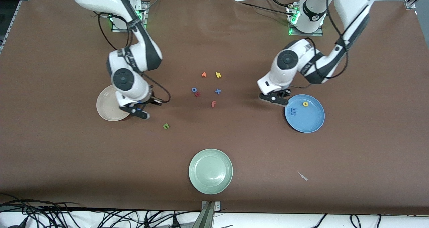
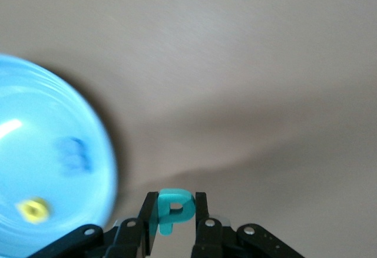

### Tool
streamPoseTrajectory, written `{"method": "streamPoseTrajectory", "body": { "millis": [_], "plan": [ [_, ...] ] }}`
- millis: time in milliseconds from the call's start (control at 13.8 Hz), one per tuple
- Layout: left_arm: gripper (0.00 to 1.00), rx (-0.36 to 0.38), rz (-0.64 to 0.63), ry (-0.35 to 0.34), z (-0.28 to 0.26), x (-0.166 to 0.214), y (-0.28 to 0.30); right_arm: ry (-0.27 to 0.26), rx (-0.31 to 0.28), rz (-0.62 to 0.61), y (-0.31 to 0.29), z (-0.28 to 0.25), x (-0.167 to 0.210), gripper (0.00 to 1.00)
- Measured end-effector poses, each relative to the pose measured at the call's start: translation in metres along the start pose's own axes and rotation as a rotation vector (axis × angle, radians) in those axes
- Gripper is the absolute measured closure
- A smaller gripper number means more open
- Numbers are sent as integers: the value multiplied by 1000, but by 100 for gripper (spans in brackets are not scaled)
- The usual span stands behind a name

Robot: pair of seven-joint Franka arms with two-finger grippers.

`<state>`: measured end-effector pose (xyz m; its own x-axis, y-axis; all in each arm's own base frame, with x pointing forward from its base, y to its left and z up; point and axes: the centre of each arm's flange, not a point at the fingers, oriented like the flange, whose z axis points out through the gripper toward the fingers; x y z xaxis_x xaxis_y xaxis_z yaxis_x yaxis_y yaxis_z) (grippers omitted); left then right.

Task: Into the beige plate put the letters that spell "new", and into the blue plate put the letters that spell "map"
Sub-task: 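Drop the pink M on the white plate while the left gripper carries P, then release the P on the blue plate while the right gripper reaches green U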

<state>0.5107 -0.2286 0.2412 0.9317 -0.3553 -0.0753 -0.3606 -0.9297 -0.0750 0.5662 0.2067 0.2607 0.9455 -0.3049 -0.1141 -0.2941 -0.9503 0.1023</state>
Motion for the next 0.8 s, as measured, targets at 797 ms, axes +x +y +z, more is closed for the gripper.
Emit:
{"method": "streamPoseTrajectory", "body": {
  "millis": [797],
  "plan": [
    [71, -12, 221, -44, 24, 11, -118, -78, -66, -155, 130, 37, 43, 48]
  ]
}}
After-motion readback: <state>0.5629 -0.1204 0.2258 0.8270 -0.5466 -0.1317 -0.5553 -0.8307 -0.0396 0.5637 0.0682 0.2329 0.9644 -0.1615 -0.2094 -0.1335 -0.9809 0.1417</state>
